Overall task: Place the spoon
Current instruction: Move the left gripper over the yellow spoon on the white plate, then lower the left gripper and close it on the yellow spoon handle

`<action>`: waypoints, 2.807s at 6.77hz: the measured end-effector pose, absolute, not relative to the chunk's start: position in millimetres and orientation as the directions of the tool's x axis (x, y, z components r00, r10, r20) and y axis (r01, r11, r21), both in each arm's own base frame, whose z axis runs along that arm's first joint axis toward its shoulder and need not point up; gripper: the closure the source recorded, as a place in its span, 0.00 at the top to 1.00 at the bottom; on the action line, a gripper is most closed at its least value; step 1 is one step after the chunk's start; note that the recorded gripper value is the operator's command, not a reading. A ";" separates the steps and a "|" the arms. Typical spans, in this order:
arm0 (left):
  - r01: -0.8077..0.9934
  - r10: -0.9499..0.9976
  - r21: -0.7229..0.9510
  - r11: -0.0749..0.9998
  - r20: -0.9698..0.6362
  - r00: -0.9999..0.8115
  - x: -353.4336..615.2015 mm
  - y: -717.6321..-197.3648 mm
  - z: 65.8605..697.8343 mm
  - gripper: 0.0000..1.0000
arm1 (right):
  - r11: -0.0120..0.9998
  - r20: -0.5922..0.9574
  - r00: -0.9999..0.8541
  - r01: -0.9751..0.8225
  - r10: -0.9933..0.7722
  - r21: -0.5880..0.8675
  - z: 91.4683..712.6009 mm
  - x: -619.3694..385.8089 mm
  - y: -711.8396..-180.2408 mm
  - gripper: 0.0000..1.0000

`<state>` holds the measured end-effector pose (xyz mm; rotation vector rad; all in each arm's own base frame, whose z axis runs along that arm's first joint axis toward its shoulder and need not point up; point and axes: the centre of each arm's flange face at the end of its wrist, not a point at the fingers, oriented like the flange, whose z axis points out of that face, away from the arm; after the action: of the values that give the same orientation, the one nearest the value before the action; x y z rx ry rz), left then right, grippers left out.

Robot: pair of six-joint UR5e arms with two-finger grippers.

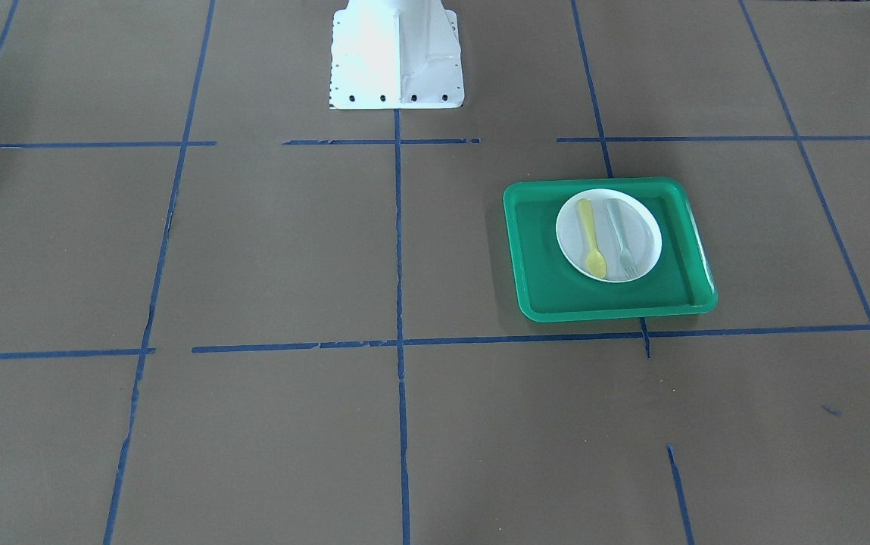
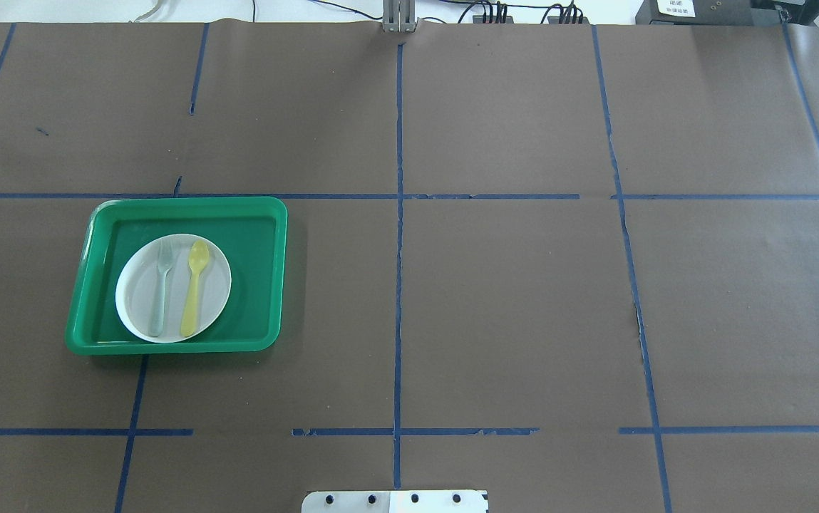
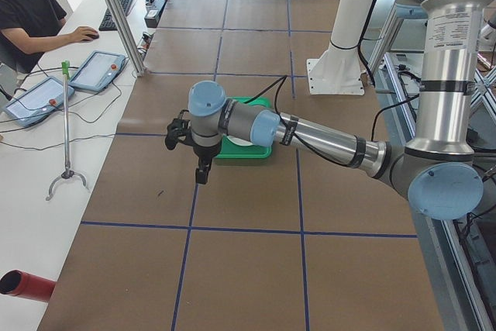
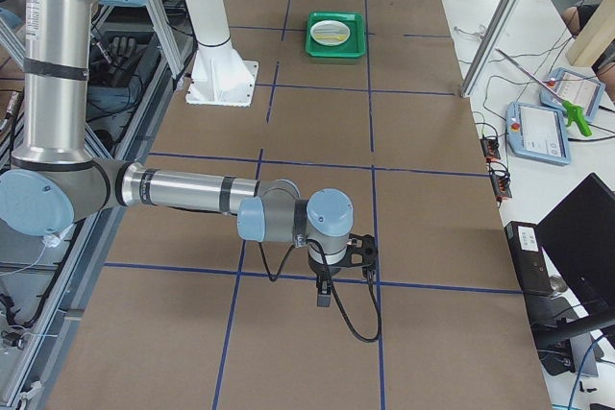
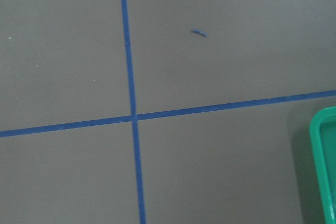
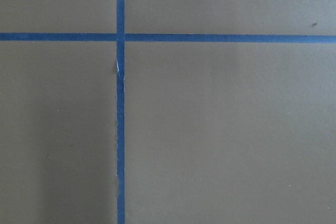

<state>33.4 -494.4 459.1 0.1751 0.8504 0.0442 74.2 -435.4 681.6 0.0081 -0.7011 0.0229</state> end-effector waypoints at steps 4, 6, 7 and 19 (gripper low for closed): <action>0.027 0.027 0.057 0.998 -0.770 0.638 239.9 -489.8 346.2 1.00 | 1.000 0.645 0.764 -0.024 0.018 0.000 681.6 74.2 -435.4 1.00; 0.018 -0.006 0.008 1.000 -0.753 0.658 311.9 -479.5 347.2 1.00 | 1.000 0.645 0.764 -0.023 0.018 0.000 681.6 74.2 -435.4 1.00; 0.023 -0.013 0.002 1.000 -0.755 0.656 339.7 -476.9 361.3 1.00 | 1.000 0.645 0.764 -0.023 0.018 0.000 681.6 74.2 -435.4 1.00; -0.031 -0.014 -0.047 0.998 -0.744 0.669 425.3 -449.3 421.3 0.71 | 1.000 0.645 0.764 -0.024 0.018 0.001 681.5 74.2 -435.5 1.00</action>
<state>425.3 -449.3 421.3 -0.0572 0.8386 0.0094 74.2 -435.5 681.5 0.0090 -0.7011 0.0225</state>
